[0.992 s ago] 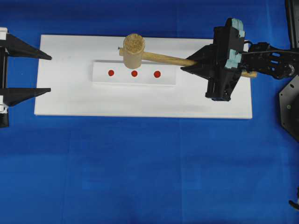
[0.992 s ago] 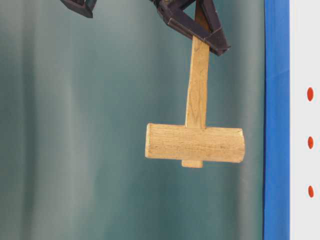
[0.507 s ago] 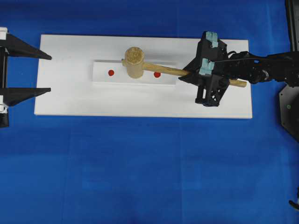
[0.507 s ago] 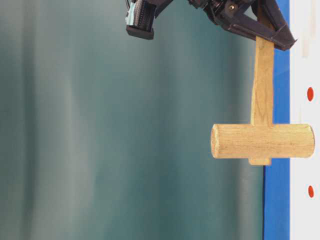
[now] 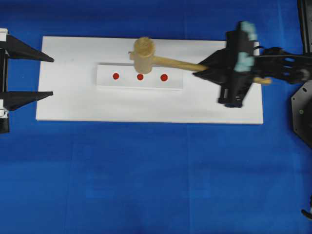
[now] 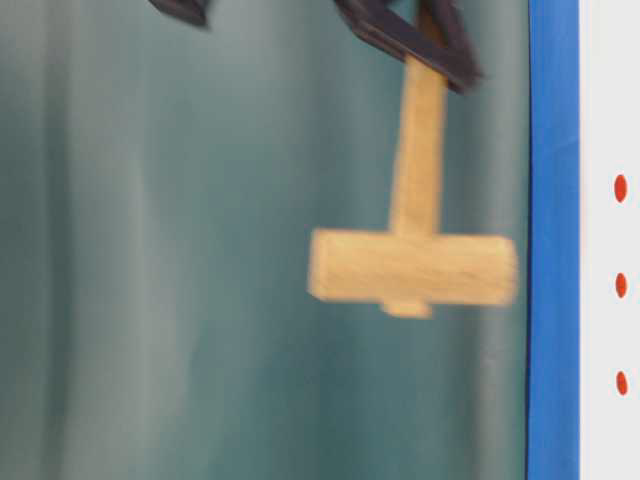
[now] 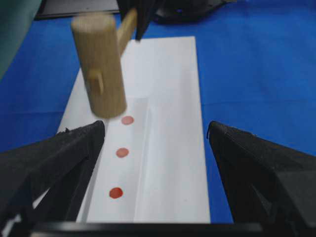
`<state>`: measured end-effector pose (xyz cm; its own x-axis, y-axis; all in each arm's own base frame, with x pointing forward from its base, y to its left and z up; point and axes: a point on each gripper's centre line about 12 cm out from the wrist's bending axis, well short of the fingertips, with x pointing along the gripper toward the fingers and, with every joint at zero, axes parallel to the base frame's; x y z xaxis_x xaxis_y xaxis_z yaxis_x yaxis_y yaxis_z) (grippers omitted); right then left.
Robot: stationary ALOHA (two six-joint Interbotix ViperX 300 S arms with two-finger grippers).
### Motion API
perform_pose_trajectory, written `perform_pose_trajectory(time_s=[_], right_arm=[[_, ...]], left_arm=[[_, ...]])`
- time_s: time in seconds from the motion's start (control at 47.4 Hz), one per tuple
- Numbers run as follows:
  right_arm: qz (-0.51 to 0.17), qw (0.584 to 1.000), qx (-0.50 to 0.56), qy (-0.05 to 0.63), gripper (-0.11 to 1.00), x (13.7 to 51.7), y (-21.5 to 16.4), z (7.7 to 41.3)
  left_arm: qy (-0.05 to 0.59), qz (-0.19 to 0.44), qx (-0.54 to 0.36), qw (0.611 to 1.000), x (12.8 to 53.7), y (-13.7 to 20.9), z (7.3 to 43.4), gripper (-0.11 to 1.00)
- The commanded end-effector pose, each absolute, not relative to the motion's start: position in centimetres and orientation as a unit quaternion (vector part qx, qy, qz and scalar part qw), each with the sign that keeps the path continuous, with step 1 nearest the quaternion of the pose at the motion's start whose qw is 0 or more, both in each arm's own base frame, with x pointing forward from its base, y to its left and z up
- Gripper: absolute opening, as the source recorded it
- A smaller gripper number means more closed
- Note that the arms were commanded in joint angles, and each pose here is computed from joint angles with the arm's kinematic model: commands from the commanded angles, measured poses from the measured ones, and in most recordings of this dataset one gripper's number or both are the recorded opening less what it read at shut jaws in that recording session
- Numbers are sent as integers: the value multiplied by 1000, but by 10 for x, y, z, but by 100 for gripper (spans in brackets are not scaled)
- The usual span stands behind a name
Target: Hit the mark with a hammer.
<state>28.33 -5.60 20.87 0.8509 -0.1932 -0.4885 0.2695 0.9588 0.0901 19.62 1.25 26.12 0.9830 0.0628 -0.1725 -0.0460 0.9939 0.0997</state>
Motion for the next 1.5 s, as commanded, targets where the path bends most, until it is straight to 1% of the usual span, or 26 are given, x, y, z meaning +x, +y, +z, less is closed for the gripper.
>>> perform_pose_trajectory(time_s=[0.0,0.211,0.549,0.612,0.739,0.802,0.865,0.971,1.076,1.351,1.393,1.477], right_arm=[[-120,967,76,210,1,270,-54,227],[-121,970,79,196,1,250,-50,227],[-131,965,78,214,1,252,-55,215],[-133,961,78,230,1,251,-55,205],[-150,938,89,301,1,251,-58,159],[-153,926,97,330,1,253,-58,142],[-152,922,100,342,1,256,-58,136],[-151,925,96,335,1,258,-59,141],[-149,934,91,311,1,258,-59,154],[-136,966,84,203,1,249,-55,218],[-133,968,84,196,1,248,-54,223],[-128,968,88,200,1,247,-53,224]], left_arm=[[85,29,47,995,198,13,264,84],[84,31,47,995,198,14,265,84],[83,32,47,995,198,14,265,84],[83,32,46,995,198,14,265,84],[83,32,47,995,198,14,265,84],[81,32,47,995,198,14,266,84],[81,32,46,995,198,14,265,83],[80,32,46,995,198,14,266,83],[81,32,46,995,198,14,266,84],[79,32,47,995,197,14,266,84],[78,32,47,995,197,14,267,83],[79,32,47,995,197,14,266,84]])
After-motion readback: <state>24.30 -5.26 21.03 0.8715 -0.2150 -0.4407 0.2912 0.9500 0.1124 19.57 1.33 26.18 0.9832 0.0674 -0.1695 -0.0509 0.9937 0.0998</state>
